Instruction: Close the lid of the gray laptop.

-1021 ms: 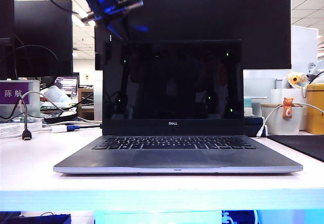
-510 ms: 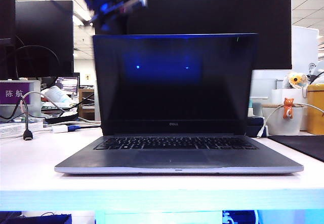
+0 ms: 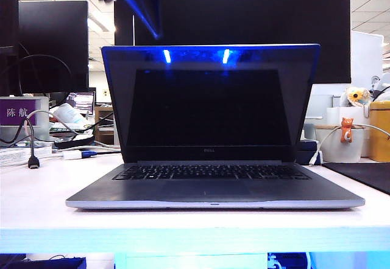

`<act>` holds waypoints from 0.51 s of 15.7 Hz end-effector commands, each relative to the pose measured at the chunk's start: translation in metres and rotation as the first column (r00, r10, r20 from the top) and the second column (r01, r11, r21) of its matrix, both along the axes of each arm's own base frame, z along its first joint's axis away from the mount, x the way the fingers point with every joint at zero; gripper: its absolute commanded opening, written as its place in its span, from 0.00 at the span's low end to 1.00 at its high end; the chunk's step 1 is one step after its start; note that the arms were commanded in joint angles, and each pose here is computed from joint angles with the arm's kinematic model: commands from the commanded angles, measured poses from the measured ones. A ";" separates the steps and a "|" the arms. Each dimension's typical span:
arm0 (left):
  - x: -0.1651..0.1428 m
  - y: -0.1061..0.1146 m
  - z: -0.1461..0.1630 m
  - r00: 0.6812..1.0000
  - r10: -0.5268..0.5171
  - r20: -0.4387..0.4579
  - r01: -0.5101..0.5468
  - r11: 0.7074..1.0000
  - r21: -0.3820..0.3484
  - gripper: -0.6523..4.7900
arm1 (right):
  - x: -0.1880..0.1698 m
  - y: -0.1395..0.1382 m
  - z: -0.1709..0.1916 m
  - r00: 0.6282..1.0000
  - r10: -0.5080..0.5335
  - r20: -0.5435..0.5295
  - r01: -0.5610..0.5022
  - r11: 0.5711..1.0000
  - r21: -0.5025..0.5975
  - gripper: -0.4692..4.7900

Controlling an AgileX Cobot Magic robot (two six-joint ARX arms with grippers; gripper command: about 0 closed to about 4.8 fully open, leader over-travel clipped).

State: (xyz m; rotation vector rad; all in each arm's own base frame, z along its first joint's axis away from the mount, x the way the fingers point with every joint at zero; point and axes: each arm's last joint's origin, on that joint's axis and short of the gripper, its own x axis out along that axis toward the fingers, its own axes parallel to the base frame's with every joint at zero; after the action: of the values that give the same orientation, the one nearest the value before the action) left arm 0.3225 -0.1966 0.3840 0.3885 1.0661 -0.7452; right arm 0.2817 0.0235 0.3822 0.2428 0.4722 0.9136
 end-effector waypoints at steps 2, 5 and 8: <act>0.021 0.003 0.012 0.942 0.171 0.289 -0.190 0.981 0.040 0.11 | 0.001 0.000 -0.001 1.000 0.001 -0.015 -0.001 1.000 -0.002 0.09; 0.023 0.000 0.012 0.946 0.168 0.278 -0.172 0.985 -0.011 0.11 | 0.000 0.000 -0.002 1.000 0.008 -0.027 -0.008 1.000 0.000 0.09; 0.021 -0.001 0.005 0.970 0.138 0.202 -0.141 0.990 0.001 0.11 | 0.000 0.000 -0.002 1.000 0.008 -0.029 -0.008 1.000 0.000 0.09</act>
State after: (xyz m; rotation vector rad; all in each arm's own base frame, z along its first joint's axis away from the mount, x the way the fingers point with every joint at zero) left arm 0.3434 -0.1984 0.3902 0.3999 0.8788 -0.5448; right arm 0.2822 0.0234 0.3774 0.2629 0.5142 0.9099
